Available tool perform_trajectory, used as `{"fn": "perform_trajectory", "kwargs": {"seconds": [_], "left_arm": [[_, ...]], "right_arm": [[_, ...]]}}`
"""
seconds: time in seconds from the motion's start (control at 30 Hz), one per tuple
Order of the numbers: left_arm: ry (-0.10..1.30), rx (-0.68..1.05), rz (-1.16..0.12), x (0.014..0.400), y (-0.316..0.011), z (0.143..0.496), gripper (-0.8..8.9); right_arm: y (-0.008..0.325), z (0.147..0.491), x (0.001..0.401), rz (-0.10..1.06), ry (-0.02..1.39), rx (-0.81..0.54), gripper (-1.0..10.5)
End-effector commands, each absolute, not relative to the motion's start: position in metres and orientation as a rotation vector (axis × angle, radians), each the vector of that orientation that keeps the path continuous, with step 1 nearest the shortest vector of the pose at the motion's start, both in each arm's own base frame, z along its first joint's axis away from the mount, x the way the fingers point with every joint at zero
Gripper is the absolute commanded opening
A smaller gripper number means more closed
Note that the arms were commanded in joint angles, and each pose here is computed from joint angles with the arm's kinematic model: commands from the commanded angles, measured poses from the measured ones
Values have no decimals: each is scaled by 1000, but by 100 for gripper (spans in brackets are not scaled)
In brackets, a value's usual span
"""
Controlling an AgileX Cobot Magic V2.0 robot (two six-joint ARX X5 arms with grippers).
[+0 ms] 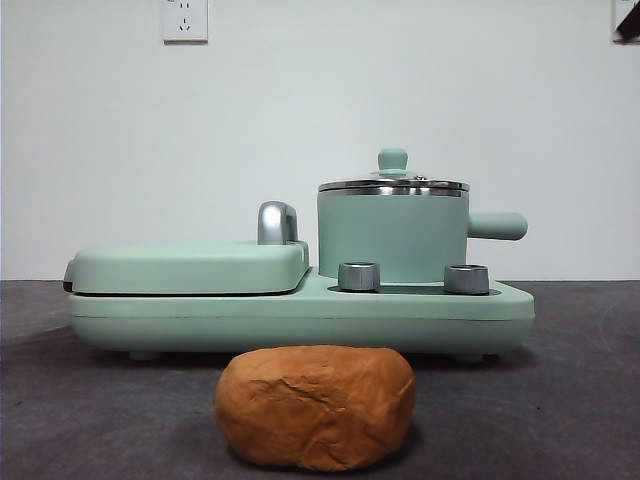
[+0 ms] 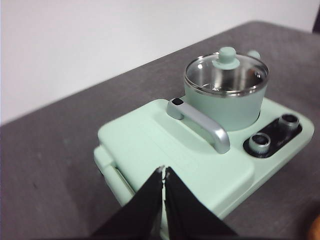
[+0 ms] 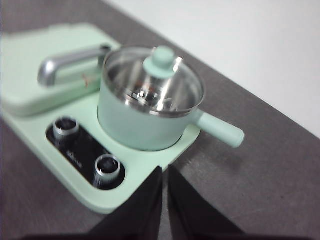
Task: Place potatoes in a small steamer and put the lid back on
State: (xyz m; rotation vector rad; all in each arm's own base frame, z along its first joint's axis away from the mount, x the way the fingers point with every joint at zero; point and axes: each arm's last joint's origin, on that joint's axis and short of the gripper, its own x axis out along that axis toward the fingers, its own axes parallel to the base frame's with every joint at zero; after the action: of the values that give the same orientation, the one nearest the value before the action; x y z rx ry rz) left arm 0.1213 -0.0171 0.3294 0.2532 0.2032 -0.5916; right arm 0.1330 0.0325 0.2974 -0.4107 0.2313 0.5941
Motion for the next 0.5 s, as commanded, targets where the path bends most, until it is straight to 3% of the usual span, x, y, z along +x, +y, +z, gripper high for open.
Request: {"fn": "perform_trajectory", "kwargs": {"seconds": [0.03,0.17,0.5], "left_arm": [[151,346,-619,123,-19,336,21],[149,347,-641,123,-22,336,286],[71,291,-699,137,-34,343,306]], "right_arm": [[37,301,136,635,192,-502,82],[42,300,137,668,187,-509,430],[44,300,137,678,181,-508,435]]}}
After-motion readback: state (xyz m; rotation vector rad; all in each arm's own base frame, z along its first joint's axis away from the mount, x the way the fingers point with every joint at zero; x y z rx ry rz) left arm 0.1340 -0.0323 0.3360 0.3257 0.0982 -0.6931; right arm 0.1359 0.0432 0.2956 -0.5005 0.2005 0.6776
